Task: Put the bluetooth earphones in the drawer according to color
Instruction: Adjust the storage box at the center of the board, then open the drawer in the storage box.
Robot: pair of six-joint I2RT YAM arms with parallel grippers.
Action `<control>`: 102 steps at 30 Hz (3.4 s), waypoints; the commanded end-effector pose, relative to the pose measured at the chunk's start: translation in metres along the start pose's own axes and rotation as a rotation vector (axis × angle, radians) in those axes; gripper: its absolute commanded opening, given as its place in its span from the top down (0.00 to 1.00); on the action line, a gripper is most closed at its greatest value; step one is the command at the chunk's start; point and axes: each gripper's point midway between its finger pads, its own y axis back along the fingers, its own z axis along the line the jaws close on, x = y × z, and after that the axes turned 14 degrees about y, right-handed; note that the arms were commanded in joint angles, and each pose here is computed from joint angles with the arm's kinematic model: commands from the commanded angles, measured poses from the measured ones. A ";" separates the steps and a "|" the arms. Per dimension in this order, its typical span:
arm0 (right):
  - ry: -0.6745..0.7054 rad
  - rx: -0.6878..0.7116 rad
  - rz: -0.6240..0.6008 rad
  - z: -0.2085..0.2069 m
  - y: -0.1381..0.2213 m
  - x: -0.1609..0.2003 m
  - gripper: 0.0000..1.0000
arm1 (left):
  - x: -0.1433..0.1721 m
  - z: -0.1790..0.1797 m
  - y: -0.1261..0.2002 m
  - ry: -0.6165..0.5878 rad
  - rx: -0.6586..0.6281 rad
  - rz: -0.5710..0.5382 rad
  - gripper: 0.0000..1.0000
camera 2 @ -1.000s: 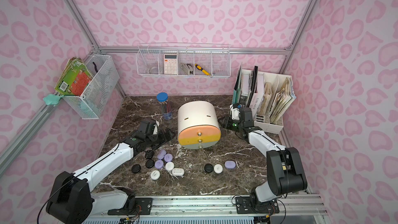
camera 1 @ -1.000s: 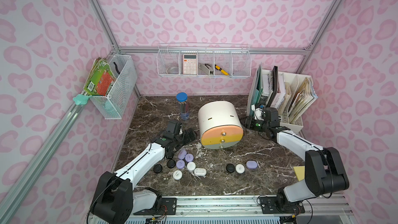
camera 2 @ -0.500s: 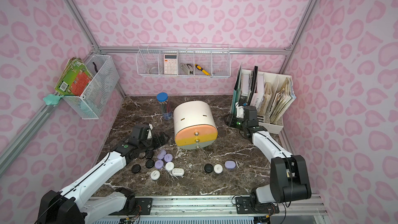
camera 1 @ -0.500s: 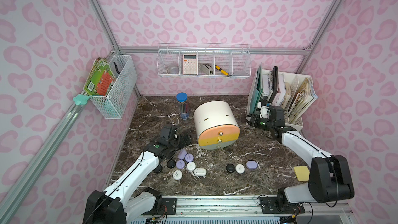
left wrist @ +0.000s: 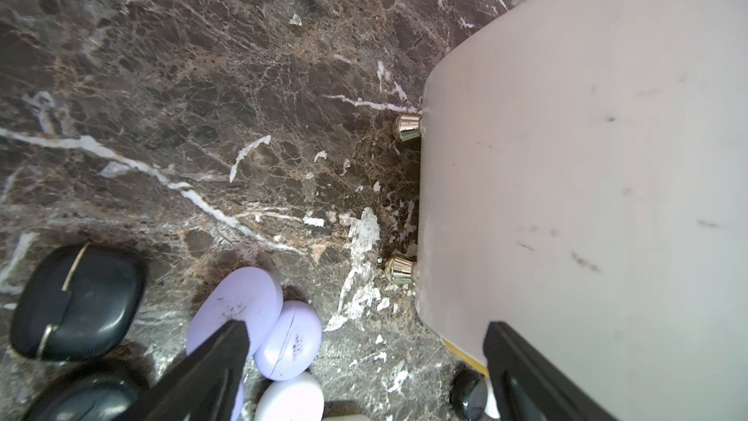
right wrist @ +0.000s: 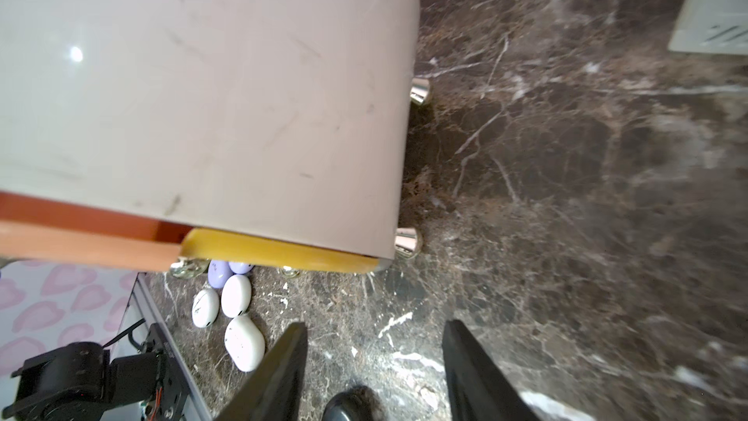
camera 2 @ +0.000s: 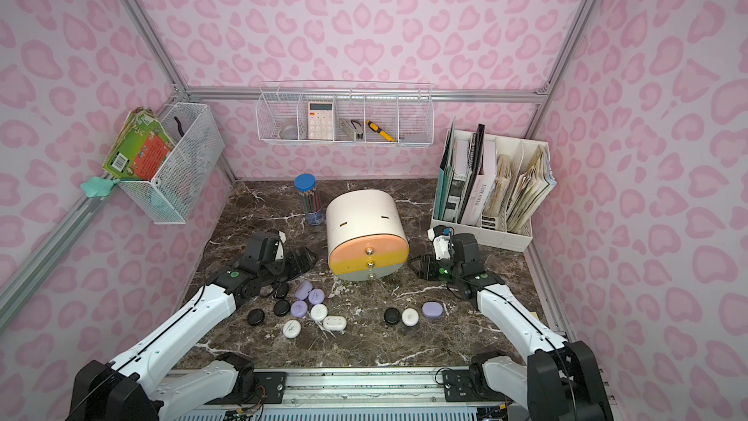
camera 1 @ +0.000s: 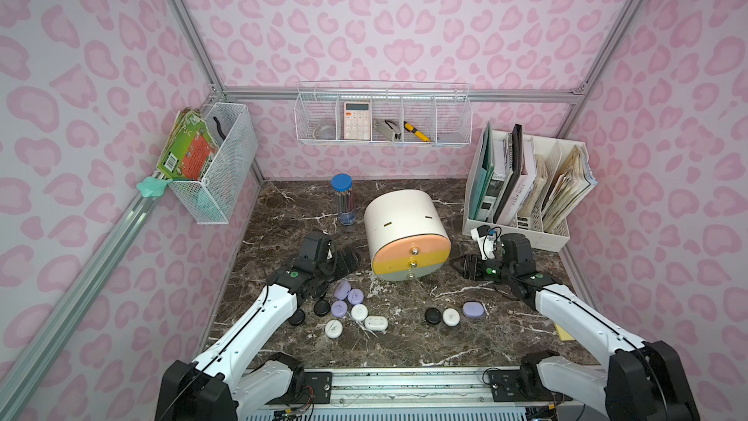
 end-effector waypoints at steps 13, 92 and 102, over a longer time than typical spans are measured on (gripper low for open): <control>0.018 -0.090 -0.140 0.020 -0.054 -0.050 0.45 | 0.001 0.010 0.006 0.008 -0.006 -0.019 0.04; 0.278 0.033 -0.146 0.098 -0.066 -0.136 0.68 | -0.017 -0.028 -0.051 0.046 0.065 0.039 0.07; 0.273 0.033 -0.149 0.098 -0.047 -0.124 0.83 | -0.025 -0.029 -0.045 0.027 0.049 0.017 0.07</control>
